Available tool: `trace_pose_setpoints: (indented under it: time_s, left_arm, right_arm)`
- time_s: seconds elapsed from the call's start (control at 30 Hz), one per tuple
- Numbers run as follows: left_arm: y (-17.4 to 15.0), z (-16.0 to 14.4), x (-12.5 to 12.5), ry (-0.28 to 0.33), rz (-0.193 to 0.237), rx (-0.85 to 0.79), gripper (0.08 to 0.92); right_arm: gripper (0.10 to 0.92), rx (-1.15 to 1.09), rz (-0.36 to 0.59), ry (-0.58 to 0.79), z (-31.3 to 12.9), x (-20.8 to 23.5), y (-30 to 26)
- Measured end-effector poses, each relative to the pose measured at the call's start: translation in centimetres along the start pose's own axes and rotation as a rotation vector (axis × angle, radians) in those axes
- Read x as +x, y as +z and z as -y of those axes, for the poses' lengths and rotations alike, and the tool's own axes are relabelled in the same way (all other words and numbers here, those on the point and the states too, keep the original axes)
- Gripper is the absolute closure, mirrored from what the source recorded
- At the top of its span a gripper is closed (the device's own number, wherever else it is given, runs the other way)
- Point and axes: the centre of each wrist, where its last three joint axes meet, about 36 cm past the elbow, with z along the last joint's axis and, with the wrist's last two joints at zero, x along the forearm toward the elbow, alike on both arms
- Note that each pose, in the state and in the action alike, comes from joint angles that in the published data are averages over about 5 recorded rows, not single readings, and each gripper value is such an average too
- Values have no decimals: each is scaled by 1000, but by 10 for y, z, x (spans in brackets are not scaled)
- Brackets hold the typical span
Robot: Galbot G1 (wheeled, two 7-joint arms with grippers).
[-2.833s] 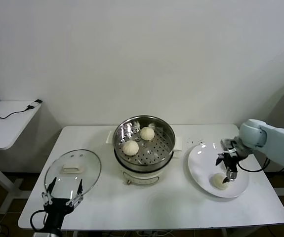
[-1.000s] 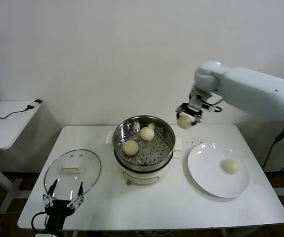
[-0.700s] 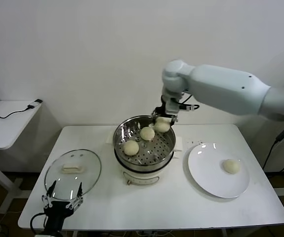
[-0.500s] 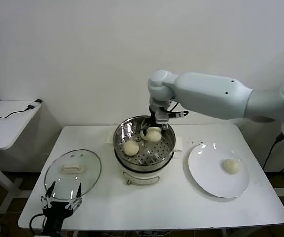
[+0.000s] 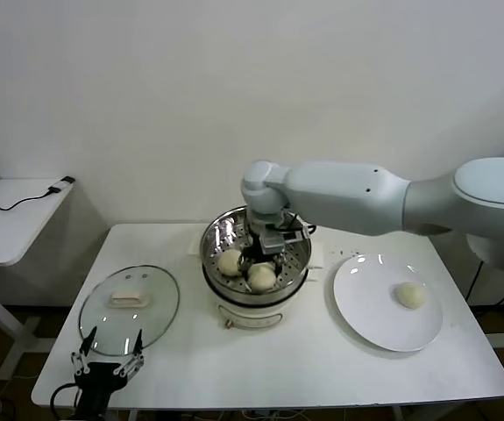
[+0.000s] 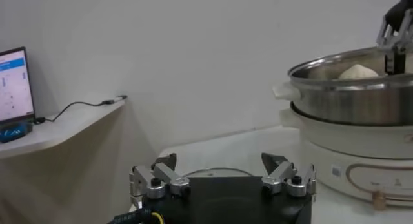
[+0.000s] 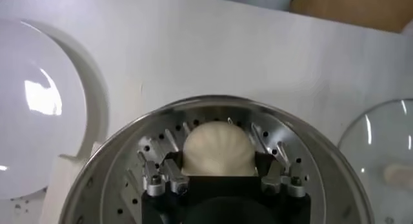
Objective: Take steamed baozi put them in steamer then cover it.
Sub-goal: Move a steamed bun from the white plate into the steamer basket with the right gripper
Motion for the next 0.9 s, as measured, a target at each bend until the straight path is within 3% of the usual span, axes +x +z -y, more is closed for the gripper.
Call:
trace_pose_setpoints:
  time_s: [0.2, 0.63, 0.9]
  left_arm:
    - [1, 0, 0, 1, -1, 2, 177]
    - [-1, 2, -1, 4, 8, 5, 177]
    - [-4, 2, -1, 5, 16, 2, 177]
  right_arm:
    - [206, -2, 13, -4, 3, -8, -2]
    - [200, -16, -24, 7, -5, 21, 8]
    - [200, -207, -73, 89, -58, 64, 21]
